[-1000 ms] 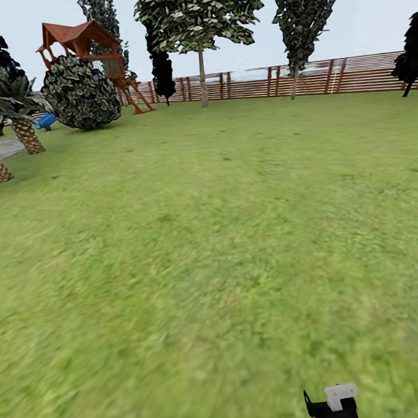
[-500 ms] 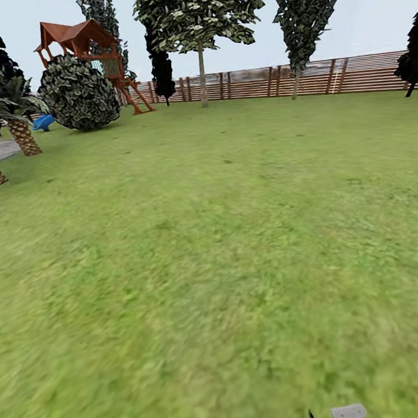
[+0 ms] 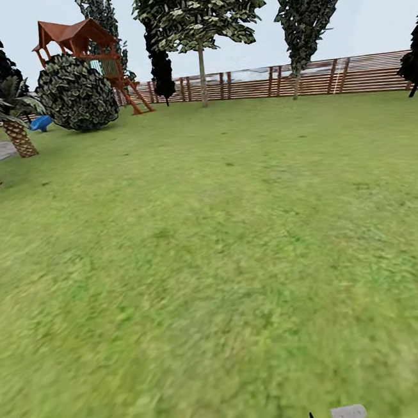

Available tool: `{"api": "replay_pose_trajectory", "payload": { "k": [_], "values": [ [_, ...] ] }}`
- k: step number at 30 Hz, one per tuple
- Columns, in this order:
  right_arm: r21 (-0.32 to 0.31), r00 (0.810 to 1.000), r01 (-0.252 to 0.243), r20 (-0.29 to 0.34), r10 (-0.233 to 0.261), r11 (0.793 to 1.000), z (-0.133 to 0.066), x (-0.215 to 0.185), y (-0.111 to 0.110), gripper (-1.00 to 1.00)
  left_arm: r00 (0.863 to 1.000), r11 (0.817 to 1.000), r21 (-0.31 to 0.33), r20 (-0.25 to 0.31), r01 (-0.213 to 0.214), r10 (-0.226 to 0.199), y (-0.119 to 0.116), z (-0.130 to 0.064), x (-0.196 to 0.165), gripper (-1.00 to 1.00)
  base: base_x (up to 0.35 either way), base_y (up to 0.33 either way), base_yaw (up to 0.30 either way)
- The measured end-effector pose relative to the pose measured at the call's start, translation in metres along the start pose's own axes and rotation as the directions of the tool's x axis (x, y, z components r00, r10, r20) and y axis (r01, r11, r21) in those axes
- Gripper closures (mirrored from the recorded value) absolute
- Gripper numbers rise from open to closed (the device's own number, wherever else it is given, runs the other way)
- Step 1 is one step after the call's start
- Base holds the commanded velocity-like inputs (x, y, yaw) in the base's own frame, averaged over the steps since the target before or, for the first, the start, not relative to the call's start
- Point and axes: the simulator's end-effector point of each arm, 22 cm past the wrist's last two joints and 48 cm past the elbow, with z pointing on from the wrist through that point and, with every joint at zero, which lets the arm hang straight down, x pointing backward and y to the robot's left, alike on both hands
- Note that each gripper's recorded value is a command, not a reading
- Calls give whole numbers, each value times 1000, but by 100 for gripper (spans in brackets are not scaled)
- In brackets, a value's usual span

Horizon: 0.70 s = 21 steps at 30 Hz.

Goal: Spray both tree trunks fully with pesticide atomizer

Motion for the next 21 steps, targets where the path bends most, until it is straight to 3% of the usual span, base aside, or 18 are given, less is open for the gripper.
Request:
{"api": "replay_pose_trajectory", "payload": {
  "k": [21],
  "values": [
    [0, 1000, 0, -1, 0, 1000, 0, 0, 0, -100, 1000, 1000, -4, -22, -17, 17, 8, -4, 14, 100, 338, 0, 0]
  ]
}}
